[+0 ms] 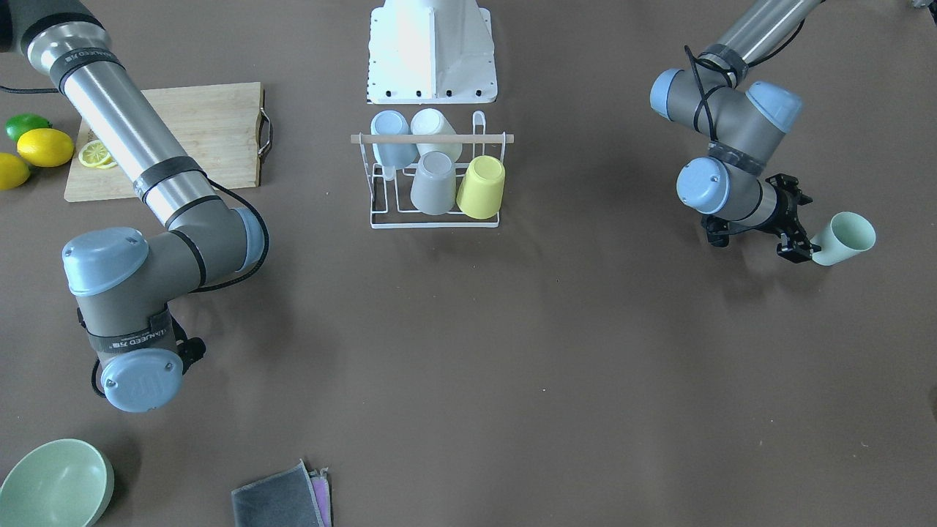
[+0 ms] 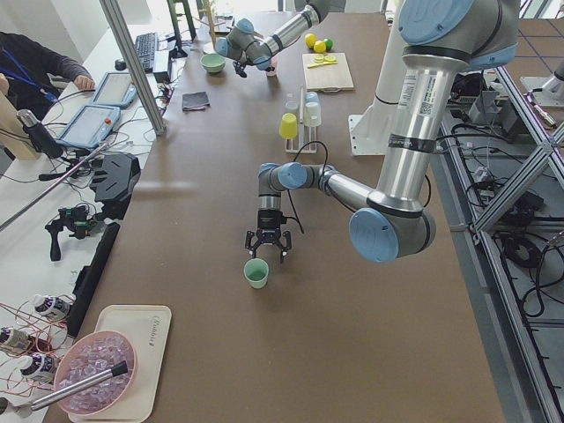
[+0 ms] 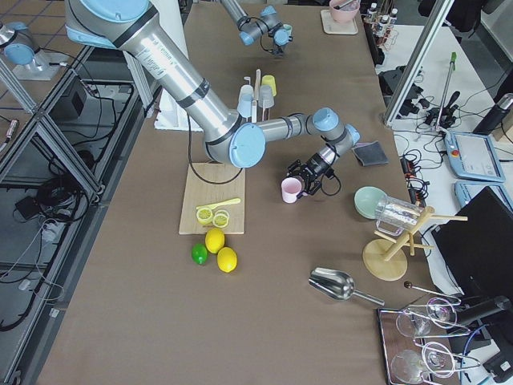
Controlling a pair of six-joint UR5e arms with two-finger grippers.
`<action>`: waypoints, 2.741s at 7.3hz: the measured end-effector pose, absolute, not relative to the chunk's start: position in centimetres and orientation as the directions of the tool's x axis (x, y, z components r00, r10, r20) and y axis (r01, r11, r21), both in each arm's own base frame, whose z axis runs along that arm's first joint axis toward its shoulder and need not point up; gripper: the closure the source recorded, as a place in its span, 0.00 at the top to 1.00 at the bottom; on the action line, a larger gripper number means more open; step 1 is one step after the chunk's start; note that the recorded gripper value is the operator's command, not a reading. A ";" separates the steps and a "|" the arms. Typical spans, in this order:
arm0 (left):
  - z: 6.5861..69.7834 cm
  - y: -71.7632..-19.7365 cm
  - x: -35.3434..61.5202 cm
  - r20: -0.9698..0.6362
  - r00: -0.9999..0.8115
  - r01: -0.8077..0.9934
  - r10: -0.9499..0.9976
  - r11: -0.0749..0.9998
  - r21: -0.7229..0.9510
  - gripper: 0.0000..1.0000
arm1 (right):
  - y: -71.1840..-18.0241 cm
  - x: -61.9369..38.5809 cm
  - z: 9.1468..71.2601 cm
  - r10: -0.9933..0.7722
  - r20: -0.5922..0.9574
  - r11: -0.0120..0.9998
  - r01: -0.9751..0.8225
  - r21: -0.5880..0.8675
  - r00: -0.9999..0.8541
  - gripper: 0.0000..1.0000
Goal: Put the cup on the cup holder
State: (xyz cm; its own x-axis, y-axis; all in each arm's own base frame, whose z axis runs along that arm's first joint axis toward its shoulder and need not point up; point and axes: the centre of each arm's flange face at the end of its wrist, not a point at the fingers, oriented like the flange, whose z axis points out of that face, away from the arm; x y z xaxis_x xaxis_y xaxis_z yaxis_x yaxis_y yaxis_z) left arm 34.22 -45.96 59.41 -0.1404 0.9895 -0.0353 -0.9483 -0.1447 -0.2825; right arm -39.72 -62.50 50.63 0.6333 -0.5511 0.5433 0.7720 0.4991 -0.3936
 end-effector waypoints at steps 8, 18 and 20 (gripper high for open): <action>61.1 -47.3 33.4 0.042 -0.141 -0.937 0.989 -0.120 -0.329 0.98 | -61.4 -41.0 51.3 -0.600 0.498 0.455 0.779 -0.432 0.626 0.98; 65.3 -45.9 30.5 0.059 -0.136 -0.942 0.989 -0.111 -0.318 0.98 | -61.2 -41.4 51.3 -0.623 0.476 0.442 0.781 -0.442 0.622 0.58; 65.9 -45.9 29.5 0.066 -0.129 -0.945 0.989 -0.103 -0.310 0.98 | -61.1 -41.2 50.1 -0.625 0.477 0.442 0.783 -0.437 0.618 0.58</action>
